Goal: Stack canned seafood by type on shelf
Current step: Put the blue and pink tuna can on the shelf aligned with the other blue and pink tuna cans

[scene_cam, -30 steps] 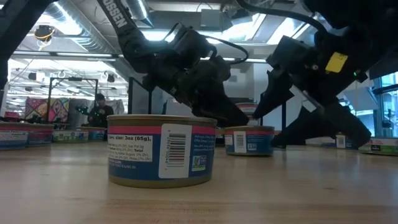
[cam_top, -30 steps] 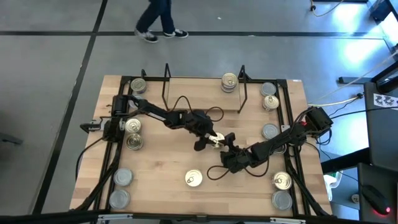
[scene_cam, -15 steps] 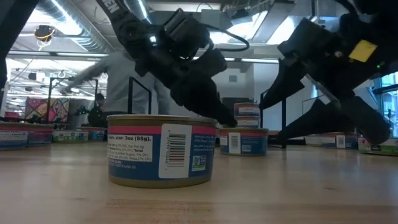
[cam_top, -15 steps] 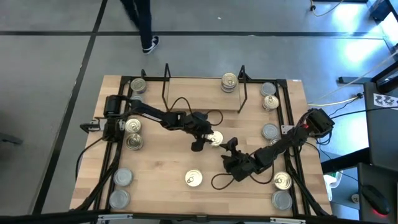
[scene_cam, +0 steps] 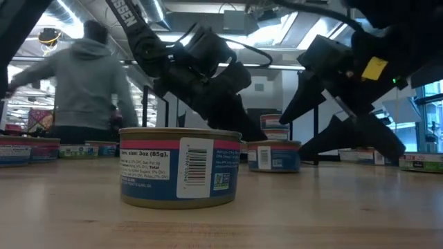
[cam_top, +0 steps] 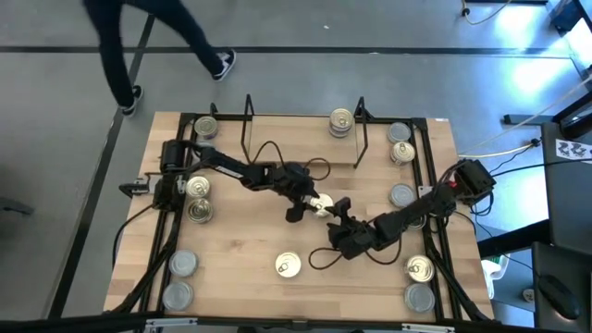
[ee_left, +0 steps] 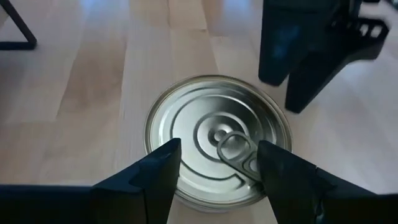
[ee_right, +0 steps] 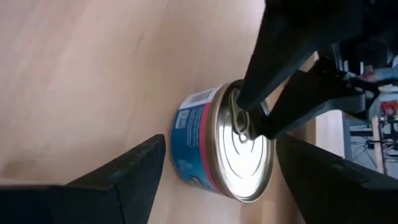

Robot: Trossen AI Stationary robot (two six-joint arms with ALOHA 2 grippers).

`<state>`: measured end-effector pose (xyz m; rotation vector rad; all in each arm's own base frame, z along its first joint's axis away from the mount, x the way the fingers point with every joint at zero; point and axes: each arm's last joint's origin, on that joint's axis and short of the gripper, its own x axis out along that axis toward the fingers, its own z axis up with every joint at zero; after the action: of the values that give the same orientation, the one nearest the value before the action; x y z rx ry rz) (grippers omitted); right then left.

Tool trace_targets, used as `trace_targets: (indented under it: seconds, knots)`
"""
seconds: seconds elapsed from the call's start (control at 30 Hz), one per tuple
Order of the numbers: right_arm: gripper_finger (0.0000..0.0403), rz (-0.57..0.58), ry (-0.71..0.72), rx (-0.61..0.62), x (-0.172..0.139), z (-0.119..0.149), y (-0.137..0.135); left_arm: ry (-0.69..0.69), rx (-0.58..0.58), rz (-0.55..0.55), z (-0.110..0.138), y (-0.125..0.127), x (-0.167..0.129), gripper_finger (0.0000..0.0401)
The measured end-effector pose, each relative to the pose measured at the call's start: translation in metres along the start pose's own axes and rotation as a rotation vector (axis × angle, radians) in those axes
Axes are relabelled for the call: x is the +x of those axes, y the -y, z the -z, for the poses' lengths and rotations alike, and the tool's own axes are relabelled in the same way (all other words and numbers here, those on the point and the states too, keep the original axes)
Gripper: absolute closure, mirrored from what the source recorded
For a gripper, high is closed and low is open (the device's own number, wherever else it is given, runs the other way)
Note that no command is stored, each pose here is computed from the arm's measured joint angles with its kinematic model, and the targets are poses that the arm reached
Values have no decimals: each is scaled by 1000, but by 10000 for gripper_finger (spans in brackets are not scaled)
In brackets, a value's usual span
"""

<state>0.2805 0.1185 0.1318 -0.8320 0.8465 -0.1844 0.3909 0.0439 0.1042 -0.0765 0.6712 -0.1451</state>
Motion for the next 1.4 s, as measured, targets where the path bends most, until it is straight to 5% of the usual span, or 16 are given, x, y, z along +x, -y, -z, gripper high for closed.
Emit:
trace_targets:
  seconds: [0.47,0.9,1.17,1.4]
  knots:
    - [100,21,-97,-163,23,11,-7,44,-109,48,1,-13,0,187]
    - [101,13,-165,-143,45,22,14,45,-108,46,1,-12,0,187]
    - [186,18,-154,-141,49,22,16,68,-131,52,0,-13,0,187]
    - [187,21,-166,-108,48,23,16,76,-147,44,-1,-13,-1,187]
